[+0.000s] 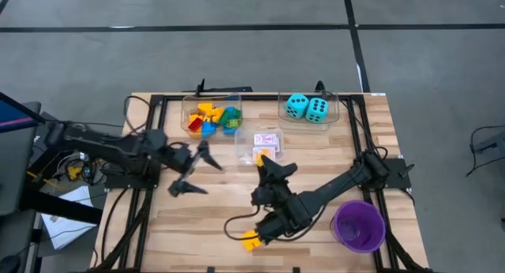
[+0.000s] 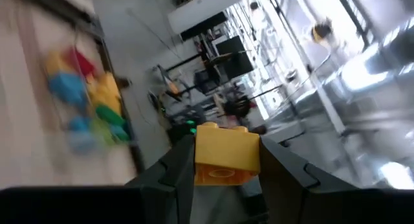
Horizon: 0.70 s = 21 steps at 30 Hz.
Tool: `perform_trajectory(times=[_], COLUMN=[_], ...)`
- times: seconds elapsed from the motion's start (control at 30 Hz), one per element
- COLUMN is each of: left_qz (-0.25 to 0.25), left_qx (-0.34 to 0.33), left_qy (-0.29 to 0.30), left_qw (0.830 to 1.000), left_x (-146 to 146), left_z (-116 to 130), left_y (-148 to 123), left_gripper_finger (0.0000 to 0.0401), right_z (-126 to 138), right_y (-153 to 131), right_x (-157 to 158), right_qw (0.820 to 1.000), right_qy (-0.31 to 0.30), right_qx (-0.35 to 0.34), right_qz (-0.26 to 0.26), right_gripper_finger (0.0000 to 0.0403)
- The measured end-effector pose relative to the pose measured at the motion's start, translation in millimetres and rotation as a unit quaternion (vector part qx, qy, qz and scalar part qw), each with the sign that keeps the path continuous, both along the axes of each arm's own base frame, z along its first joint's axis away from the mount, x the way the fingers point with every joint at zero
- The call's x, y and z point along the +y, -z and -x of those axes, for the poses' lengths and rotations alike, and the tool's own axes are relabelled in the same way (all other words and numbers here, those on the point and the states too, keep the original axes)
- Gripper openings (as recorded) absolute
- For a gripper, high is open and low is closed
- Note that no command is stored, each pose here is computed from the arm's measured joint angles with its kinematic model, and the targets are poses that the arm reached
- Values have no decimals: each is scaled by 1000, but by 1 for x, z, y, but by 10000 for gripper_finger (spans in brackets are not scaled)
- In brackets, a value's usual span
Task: Pick & Place Toys
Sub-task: Put the yellow game piece into the top left transparent bin
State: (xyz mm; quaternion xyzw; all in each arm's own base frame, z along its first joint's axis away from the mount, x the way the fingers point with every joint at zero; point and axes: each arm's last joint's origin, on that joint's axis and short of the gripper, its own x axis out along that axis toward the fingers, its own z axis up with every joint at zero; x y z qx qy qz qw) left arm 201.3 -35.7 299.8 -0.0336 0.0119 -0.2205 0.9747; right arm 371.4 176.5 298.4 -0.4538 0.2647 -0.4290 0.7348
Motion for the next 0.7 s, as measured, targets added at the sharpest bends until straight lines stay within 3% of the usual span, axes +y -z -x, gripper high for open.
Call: perform_trajectory(times=[0.13, 0.33, 0.43, 0.57, 0.7], left_qz=[-7, -3, 2, -9, -20], left_qx=[-12, -52, -60, -71, -80], left_qy=[-34, -193, -232, -239, -250], left_qw=[999, 980, 971, 968, 965], left_x=[-2, 12, 16, 17, 18], left_z=[28, 51, 58, 63, 65], left_y=[1, -1, 1, 1, -1], left_gripper_finger=[384, 384, 384, 384, 384], right_z=[-16, -37, -51, -77, -107], right_y=[-3, -1, 16, 47, 50], right_x=[4, 15, 22, 25, 28], right_qw=[993, 964, 954, 951, 923], right_qy=[4, -13, -31, -70, -196], right_qx=[-104, -197, -193, -134, -98], right_qz=[-59, -178, -228, -271, -317], right_gripper_finger=[126, 126, 126, 126, 126])
